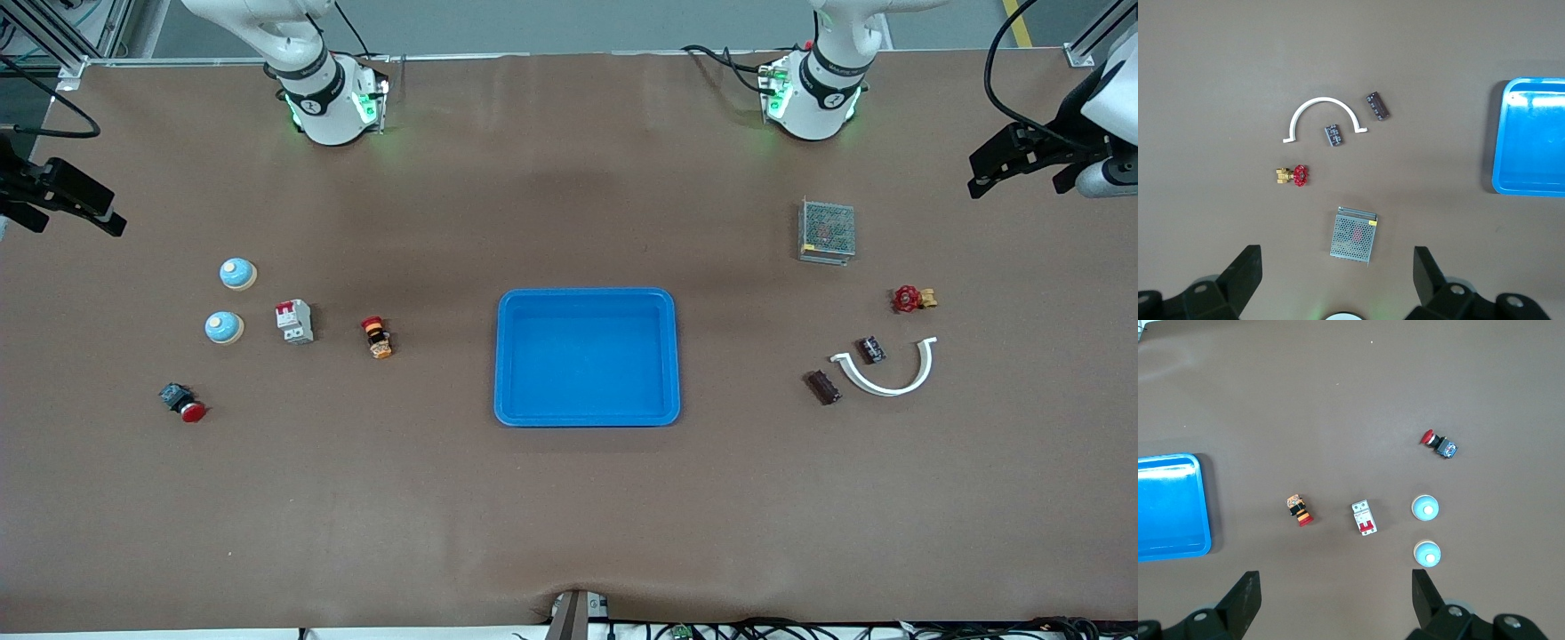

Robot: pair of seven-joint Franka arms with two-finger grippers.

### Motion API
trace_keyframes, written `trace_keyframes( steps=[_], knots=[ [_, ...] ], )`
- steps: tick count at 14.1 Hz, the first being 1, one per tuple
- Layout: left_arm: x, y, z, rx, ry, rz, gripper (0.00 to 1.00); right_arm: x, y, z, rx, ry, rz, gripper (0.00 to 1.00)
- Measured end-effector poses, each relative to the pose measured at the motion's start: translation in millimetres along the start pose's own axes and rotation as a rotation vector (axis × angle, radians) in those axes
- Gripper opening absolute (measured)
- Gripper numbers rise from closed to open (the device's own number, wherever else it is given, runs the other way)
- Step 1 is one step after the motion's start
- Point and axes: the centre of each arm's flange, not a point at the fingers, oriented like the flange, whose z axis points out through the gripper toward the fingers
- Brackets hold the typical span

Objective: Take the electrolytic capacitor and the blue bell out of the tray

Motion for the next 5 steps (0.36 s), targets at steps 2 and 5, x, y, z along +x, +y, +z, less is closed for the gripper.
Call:
trace_keyframes(
  steps=[2,5],
  knots=[
    [-1,1,-5,0.000,0.003,0.002,1.00,0,0,0,0.000,0.000,0.000,1.00],
    [-4,2,-14,0.000,0.004,0.004,1.00,-1,0,1,0.000,-0.006,0.000,1.00]
  ],
)
